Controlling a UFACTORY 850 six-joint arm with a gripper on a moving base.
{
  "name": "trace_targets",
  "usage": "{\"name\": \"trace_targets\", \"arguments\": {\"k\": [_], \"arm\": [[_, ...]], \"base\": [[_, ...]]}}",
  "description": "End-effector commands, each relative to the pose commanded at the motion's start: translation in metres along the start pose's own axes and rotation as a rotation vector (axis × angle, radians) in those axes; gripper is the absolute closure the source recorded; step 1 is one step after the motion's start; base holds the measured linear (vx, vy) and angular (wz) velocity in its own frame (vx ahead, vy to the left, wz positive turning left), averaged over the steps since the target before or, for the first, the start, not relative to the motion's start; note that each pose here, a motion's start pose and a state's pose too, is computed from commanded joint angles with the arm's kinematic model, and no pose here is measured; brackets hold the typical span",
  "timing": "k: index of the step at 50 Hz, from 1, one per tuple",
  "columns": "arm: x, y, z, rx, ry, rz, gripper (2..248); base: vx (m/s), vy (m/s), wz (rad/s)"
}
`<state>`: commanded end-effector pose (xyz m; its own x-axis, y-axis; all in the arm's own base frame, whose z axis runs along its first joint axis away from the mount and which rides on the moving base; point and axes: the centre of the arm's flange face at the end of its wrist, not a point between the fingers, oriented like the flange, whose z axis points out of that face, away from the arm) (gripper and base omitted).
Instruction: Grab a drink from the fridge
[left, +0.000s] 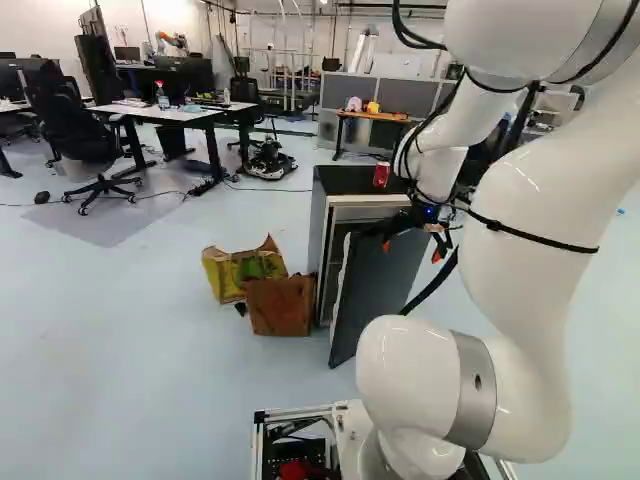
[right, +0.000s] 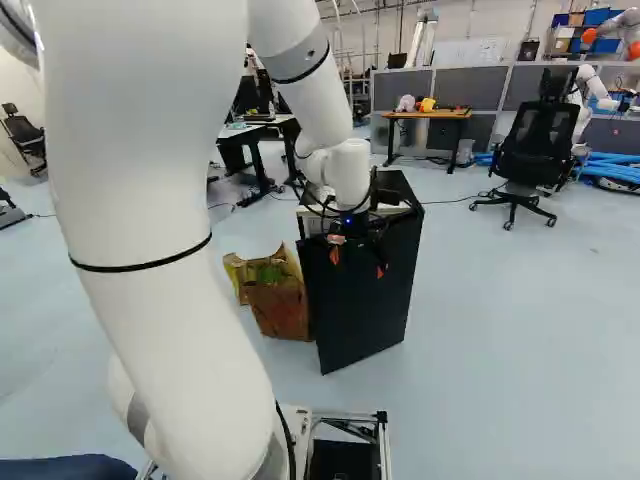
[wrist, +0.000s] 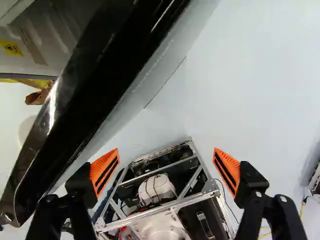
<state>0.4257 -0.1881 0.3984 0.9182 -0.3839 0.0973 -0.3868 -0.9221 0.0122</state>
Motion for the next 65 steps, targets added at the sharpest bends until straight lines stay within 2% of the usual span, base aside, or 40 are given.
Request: {"name": "trace_targets", "arguments": {"k": [35, 65], "arm": [[0.010, -0.055, -0.001, -0.035, 0.069, -0.218, 3], [0.026, -0.092, 0.000, -0.027, 0.088, -0.290, 3]], "base": [[0.000, 0.000, 0.000], [0.000, 0.000, 0.000]]}}
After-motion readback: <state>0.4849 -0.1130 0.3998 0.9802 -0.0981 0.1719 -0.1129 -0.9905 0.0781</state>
